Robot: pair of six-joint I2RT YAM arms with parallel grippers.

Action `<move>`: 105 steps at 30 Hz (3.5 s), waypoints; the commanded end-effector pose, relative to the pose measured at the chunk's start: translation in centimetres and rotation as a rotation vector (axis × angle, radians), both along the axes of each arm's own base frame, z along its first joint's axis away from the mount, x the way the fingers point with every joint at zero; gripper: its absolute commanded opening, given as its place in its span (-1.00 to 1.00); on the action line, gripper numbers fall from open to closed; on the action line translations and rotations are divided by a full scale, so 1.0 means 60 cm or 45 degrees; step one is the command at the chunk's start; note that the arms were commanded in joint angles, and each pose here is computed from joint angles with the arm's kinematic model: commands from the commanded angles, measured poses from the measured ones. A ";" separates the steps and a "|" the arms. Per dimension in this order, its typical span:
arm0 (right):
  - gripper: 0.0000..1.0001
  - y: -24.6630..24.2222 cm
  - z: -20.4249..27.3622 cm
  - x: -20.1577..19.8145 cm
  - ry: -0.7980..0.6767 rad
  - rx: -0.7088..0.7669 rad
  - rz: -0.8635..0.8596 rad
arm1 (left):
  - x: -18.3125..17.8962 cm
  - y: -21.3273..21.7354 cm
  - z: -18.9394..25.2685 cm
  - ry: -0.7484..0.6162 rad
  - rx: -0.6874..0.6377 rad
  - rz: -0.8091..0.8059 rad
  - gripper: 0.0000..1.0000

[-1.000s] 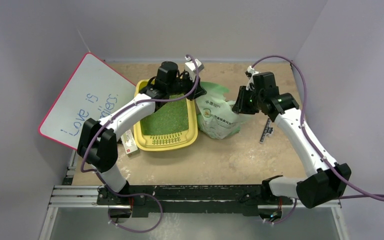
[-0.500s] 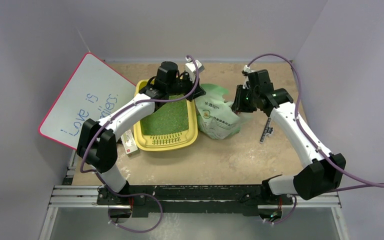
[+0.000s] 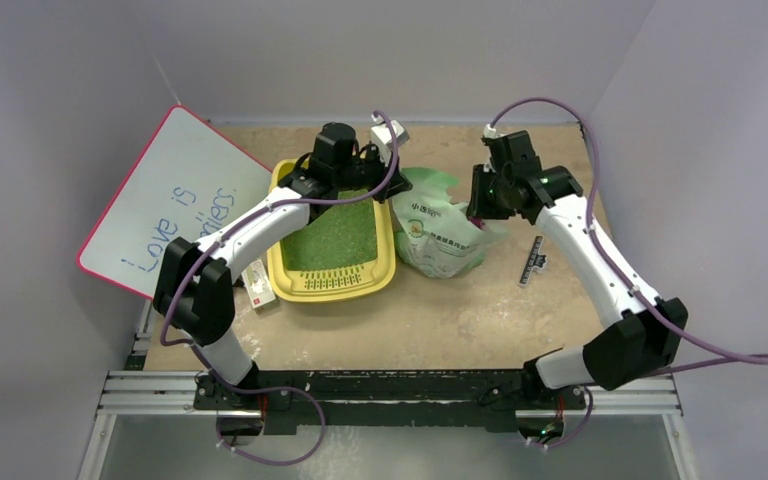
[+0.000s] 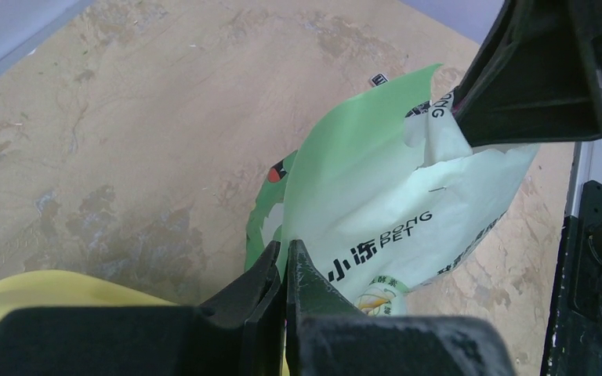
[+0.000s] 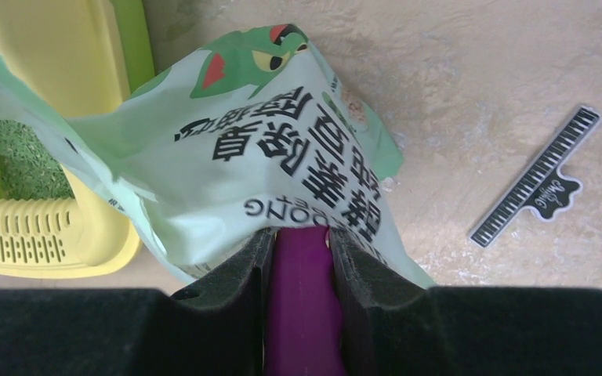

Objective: Fill the litter box with clean litter
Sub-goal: 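Scoop the cat litter from the cat litter bag.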

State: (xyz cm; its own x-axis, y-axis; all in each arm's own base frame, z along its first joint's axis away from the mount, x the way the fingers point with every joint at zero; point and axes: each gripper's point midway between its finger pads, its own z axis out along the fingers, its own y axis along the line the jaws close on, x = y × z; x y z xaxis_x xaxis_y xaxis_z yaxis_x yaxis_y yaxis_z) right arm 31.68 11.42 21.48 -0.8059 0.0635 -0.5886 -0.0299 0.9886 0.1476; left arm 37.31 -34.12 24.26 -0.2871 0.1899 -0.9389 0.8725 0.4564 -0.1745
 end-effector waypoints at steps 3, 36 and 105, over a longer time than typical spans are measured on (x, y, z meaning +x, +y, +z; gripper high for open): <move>-1.00 -0.008 -0.095 -0.016 0.205 -0.162 0.092 | 0.000 -0.009 0.049 -0.062 -0.062 -0.037 -1.00; -1.00 0.143 -0.054 0.014 0.022 1.108 0.041 | 0.018 0.002 0.022 -0.023 -0.002 0.051 -1.00; -1.00 -0.061 0.039 -0.065 -0.161 1.580 -0.105 | 0.015 -0.003 0.024 -0.019 -0.026 0.035 -1.00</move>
